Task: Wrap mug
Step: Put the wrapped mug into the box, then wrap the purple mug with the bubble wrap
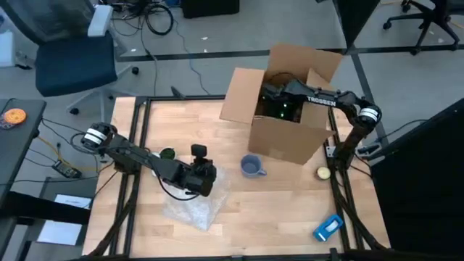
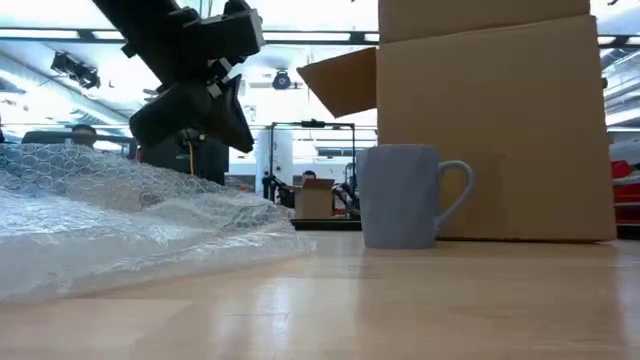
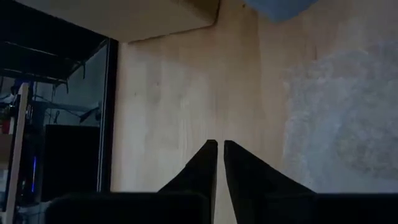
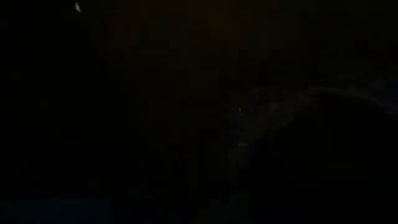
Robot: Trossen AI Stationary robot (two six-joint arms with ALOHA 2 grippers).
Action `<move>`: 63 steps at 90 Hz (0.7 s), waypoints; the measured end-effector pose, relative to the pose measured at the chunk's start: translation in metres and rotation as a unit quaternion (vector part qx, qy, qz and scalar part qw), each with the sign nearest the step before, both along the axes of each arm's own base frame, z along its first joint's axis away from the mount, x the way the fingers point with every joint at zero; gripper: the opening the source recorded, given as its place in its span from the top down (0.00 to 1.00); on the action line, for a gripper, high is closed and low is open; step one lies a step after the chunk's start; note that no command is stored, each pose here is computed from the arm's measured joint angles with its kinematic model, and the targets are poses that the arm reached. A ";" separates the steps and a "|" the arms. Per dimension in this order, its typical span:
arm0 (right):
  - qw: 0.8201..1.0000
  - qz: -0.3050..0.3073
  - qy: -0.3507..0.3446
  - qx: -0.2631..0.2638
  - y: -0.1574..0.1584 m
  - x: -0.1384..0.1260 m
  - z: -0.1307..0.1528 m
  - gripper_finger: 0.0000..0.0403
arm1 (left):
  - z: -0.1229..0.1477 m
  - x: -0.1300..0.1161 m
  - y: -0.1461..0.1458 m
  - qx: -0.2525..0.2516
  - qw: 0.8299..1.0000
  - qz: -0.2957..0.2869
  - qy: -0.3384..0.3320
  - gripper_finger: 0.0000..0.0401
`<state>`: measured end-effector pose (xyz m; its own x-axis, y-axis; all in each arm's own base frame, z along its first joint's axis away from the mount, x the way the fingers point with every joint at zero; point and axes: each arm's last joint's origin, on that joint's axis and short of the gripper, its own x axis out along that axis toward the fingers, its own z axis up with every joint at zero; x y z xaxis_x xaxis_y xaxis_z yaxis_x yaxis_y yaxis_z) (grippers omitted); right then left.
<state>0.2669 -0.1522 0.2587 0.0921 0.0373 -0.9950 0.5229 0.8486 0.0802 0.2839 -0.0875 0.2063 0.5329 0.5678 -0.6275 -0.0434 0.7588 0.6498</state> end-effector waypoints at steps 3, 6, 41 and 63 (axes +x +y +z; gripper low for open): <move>1.000 0.003 -0.009 -0.008 0.001 0.003 0.008 0.54 | 0.001 -0.001 0.000 0.000 1.000 0.000 0.000 0.96; 1.000 0.006 -0.019 -0.014 0.001 0.006 0.017 0.52 | 0.003 -0.002 0.001 0.001 1.000 0.002 -0.002 0.96; 0.980 0.001 -0.112 -0.164 0.019 0.015 0.134 0.40 | 0.034 -0.035 0.005 -0.017 0.999 0.025 -0.017 0.96; 0.949 -0.008 -0.242 -0.200 0.049 0.014 0.197 0.40 | 0.055 -0.054 -0.009 -0.037 0.998 -0.014 -0.053 0.96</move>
<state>0.2813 -0.1028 0.4562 0.5402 -0.3403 -0.7696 0.5202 0.8539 -0.0124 0.2296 -0.0967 0.2616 0.6128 0.5060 -0.6070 -0.0871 0.8066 0.5846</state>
